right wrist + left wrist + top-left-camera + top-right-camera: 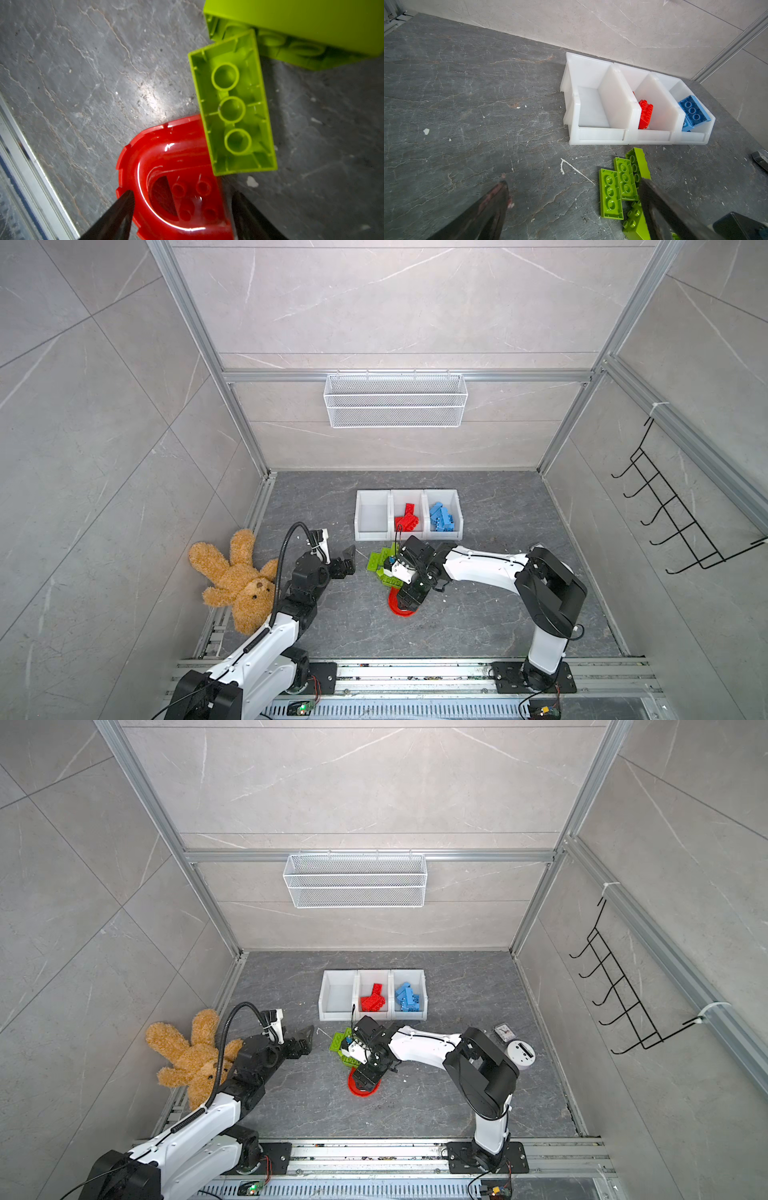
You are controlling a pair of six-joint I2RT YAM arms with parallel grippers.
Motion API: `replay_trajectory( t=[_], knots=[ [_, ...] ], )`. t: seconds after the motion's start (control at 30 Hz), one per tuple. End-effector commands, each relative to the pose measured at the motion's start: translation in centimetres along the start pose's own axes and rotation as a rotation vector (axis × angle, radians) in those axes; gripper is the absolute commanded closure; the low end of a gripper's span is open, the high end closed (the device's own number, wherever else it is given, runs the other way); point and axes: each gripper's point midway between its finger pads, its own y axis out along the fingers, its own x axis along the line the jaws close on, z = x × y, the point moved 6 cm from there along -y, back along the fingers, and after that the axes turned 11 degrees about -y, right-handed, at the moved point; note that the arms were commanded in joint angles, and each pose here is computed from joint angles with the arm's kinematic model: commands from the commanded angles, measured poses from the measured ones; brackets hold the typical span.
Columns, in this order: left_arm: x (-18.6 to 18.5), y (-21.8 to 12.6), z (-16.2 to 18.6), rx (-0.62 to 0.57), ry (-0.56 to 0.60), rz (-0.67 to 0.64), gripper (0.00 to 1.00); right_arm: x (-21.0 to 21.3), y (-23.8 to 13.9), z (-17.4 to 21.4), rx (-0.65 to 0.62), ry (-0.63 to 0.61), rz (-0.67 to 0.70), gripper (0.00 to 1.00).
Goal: Sort the legos into containers by color
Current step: 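Move the right gripper back down around the red arch piece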
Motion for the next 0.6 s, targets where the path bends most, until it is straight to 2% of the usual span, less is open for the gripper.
replay_trajectory(
  t=[0.0,0.23,0.47,0.57],
  knots=[
    [-1.0,-0.1,-1.5,-0.052,0.007,0.043,0.01,-0.2,0.6,-0.4,0.009,-0.016,0.021,0.25],
    [-1.0,0.0,-1.5,-0.051,0.007,0.042,0.01,-0.6,1.5,0.3,0.066,-0.023,0.083,0.30],
    [-1.0,0.0,-1.5,-0.052,0.006,0.044,0.01,-0.3,1.2,0.5,0.058,-0.019,0.077,0.37],
    [-1.0,0.0,-1.4,-0.050,0.004,0.041,0.01,-0.1,1.1,0.7,0.042,-0.010,0.080,0.43]
  ],
)
